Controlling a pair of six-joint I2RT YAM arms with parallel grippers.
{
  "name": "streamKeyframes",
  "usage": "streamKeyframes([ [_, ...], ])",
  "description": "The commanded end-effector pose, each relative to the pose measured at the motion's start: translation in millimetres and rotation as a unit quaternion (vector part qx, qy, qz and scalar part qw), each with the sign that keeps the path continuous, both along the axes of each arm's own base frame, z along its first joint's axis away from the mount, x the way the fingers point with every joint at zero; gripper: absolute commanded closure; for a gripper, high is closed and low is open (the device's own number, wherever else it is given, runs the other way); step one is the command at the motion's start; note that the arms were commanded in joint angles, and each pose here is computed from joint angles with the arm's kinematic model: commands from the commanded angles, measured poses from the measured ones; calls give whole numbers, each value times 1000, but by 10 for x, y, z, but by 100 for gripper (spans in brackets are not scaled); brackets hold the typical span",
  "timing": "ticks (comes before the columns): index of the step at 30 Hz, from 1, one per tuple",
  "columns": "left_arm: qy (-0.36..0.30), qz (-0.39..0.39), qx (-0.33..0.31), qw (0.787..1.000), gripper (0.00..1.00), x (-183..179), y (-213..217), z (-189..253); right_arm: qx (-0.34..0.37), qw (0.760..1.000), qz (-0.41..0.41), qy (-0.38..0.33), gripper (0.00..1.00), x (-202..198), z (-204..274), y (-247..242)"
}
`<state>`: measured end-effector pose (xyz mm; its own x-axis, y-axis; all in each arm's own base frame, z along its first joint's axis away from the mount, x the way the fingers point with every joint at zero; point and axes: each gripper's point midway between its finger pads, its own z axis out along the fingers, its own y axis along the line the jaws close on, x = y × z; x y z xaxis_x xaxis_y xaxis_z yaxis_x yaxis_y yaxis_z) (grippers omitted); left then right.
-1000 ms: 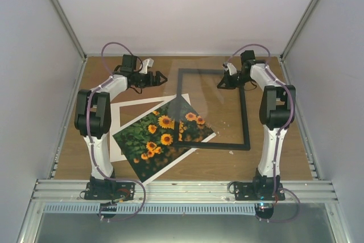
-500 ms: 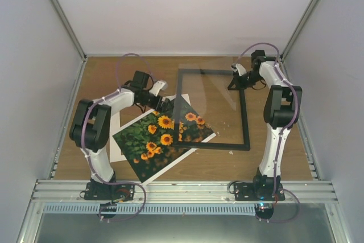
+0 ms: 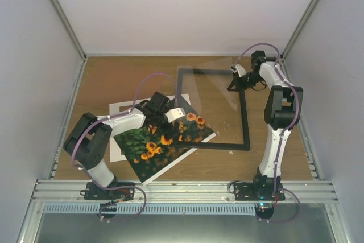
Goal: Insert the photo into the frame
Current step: Move the photo frame to the center of the board.
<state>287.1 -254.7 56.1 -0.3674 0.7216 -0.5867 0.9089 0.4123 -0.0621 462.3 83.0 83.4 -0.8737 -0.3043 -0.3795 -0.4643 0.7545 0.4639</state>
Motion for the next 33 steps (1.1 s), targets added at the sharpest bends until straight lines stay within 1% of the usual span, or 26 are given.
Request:
streamKeyframes([
  [1,-72,-30,28,997,1,201,-170,-16,-9,999,10,-39,99,73,216,-41],
  [4,-79,-68,60,993,1,137,-209,-120,-10,999,10,-31,99,26,204,-42],
  [7,-73,-91,104,988,1,66,-149,-238,-1,1000,10,-27,99,-19,245,-18],
  [12,-50,-109,175,977,1,-158,166,-408,3,999,23,-26,99,-120,312,1],
  [16,-34,-118,191,974,1,-432,375,-375,-6,999,39,-24,99,-240,241,-12],
  [20,-9,-123,194,973,1,-710,513,-395,-10,999,48,-3,100,-381,164,-18],
  [22,-6,-119,180,976,1,-754,505,-354,-4,999,51,12,99,-461,138,3],
  [24,-14,-102,138,985,1,-665,400,-151,10,998,52,29,99,-534,142,52],
  [27,-35,-38,44,998,1,-293,277,342,38,997,40,60,99,-636,115,119],
  [29,-40,13,-6,999,1,7,292,616,59,994,31,83,99,-693,97,168],
  [30,-37,40,-23,998,1,136,312,701,72,993,29,87,99,-722,115,203],
  [33,-29,93,-43,994,1,424,390,803,130,985,23,109,99,-833,201,335],
])
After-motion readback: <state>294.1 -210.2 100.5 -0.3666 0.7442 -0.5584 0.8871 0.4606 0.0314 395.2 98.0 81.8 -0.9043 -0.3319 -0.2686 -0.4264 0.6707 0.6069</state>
